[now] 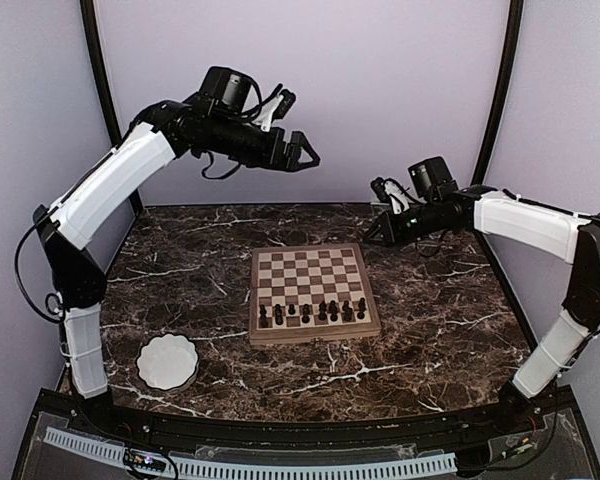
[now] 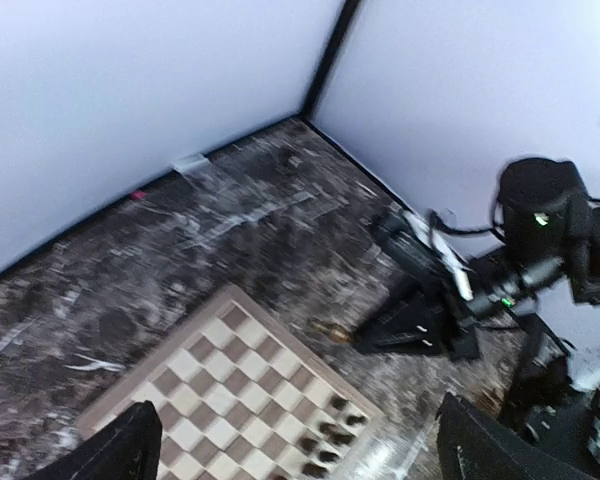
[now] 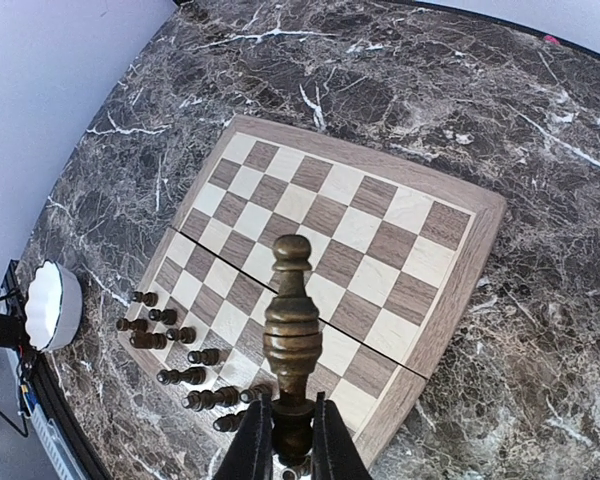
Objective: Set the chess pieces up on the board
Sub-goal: Pass from the right arm to the left
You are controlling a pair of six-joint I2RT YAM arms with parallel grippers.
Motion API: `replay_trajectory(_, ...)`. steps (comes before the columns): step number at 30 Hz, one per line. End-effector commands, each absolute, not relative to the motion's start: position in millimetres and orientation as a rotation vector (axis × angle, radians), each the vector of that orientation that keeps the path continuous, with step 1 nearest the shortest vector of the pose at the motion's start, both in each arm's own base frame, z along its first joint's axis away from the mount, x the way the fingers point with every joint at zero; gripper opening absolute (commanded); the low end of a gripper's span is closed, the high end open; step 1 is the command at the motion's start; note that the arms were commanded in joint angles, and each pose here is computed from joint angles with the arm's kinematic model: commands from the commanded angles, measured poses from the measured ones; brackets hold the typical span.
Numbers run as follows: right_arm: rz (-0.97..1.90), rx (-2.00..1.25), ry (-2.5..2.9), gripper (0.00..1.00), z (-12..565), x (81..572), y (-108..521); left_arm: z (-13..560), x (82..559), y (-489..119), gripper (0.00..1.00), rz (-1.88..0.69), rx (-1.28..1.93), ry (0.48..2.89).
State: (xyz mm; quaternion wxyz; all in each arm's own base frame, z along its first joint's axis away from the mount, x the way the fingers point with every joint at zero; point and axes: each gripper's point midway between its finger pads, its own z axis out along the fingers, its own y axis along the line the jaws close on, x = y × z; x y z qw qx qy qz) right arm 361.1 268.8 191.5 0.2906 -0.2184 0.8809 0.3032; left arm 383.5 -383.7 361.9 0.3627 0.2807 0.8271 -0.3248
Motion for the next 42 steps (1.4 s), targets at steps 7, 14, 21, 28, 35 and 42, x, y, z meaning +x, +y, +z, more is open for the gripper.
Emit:
replay_trajectory(7,0.901,-0.682,2.255,0.05,229.0,340.8,280.3,391.3,438.6,-264.3,0.76,-0.687,0.174,1.807)
replay_trajectory(14,0.987,-0.887,2.226,0.05,216.5,302.4,306.3,302.0,379.9,-331.1,0.48,-1.246,0.421,2.168)
replay_trajectory(21,1.02,-1.001,2.248,0.05,195.0,277.2,326.4,281.6,305.0,-364.0,0.43,-1.88,0.691,2.012)
replay_trajectory(28,1.047,-1.075,2.226,0.05,196.9,268.7,346.6,244.1,291.0,-384.2,0.4,-1.966,0.679,2.161)
replay_trajectory(35,1.066,-1.109,2.209,0.05,201.2,266.6,353.9,233.5,288.6,-389.7,0.32,-2.01,0.664,2.209)
replay_trajectory(42,1.096,-1.116,2.188,0.05,208.5,263.8,358.2,221.9,291.4,-391.4,0.33,-1.981,0.637,2.257)
